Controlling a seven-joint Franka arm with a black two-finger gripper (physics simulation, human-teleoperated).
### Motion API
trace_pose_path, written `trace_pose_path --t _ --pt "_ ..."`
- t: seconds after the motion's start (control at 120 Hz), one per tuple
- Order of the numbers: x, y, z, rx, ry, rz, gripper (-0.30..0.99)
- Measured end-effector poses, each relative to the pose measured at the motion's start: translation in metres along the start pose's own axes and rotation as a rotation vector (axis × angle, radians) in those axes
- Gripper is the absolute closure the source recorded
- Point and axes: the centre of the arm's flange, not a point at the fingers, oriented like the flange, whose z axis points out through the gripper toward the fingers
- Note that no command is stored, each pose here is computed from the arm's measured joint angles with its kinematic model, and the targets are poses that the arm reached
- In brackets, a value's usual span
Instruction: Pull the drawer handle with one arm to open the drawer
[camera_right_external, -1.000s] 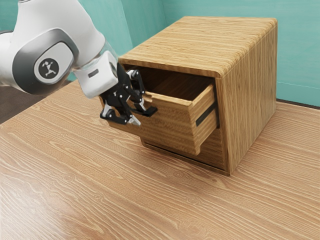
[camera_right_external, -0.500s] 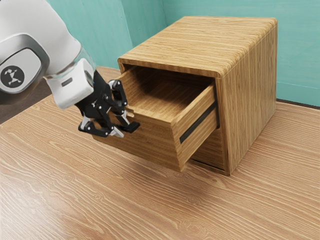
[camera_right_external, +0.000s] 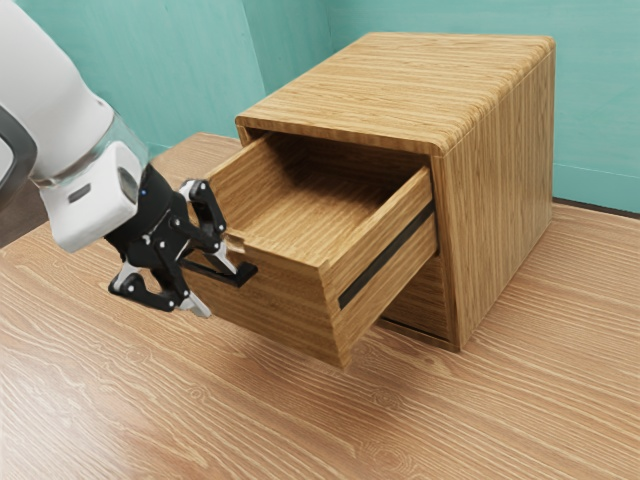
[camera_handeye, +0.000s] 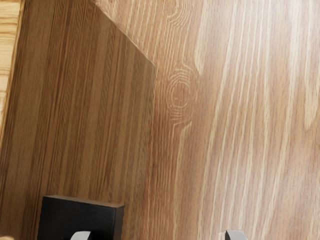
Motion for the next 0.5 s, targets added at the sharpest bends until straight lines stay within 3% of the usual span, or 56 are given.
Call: trace_pose_path --t 0.075,0.133,0.217,0.35,0.5 --pt "0.013 0.022 -0.033 0.028 0.025 0.033 0.46" --pt "0.042 0.051 -0.106 0.12 0.044 0.1 0.47" --pt "0.064 0.079 -0.162 0.178 0.031 0.143 0.34" --pt "0.091 0.028 -0.153 0.103 -0.013 0.107 0.17" --pt "0.046 0.003 -0.138 0.009 -0.063 -0.056 0.08"
